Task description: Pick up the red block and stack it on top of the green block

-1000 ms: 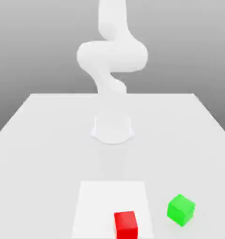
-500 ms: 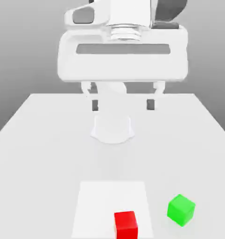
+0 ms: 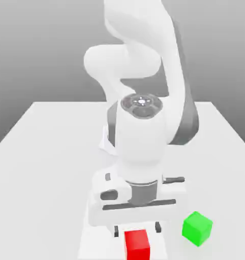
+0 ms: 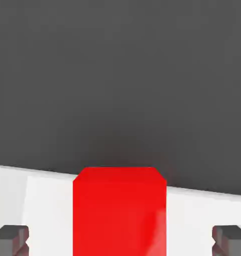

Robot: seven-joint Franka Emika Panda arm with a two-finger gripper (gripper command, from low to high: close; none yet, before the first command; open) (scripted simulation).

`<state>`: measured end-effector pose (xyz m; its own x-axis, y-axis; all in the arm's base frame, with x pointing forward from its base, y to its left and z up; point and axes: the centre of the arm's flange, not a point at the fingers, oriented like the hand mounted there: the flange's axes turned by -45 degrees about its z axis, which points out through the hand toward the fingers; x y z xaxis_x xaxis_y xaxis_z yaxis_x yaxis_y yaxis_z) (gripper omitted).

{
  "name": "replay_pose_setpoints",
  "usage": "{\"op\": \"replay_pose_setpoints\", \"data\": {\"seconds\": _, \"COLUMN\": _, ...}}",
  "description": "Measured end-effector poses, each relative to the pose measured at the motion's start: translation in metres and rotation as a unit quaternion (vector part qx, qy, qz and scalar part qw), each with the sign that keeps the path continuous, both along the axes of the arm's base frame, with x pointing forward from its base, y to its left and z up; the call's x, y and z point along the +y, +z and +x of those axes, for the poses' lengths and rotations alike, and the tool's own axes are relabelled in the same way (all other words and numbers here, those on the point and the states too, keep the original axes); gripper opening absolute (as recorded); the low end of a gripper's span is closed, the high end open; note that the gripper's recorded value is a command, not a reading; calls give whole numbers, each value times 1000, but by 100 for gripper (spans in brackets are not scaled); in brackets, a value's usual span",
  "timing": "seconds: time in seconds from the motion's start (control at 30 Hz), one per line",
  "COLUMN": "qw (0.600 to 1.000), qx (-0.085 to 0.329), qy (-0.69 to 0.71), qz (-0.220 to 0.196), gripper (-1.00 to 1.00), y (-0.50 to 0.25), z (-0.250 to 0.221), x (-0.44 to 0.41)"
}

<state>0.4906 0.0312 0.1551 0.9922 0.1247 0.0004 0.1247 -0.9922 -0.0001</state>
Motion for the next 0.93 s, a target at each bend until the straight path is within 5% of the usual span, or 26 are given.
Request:
{"op": "replay_pose_setpoints", "data": {"seconds": 0.03, "qw": 1000, "qx": 0, "qy": 0, "qz": 0, "gripper": -100, "y": -8, "z": -1, "x": 0}}
{"op": "replay_pose_setpoints", "data": {"seconds": 0.4, "qw": 1000, "qx": 0, "qy": 0, "qz": 0, "gripper": -100, "y": 39, "z": 0, "x": 0}}
{"op": "replay_pose_setpoints", "data": {"seconds": 0.57, "qw": 987, "qx": 1, "qy": 161, "qz": 3, "gripper": -100, "y": 81, "z": -42, "x": 110}}
{"op": "replay_pose_setpoints", "data": {"seconds": 0.73, "qw": 974, "qx": 0, "qy": 228, "qz": 0, "gripper": -100, "y": 39, "z": -65, "x": 152}}
{"op": "replay_pose_setpoints", "data": {"seconds": 0.77, "qw": 973, "qx": 0, "qy": 229, "qz": 0, "gripper": 100, "y": 31, "z": -66, "x": 152}}
{"op": "replay_pose_setpoints", "data": {"seconds": 0.93, "qw": 973, "qx": 0, "qy": 229, "qz": 0, "gripper": 100, "y": 31, "z": -66, "x": 152}}
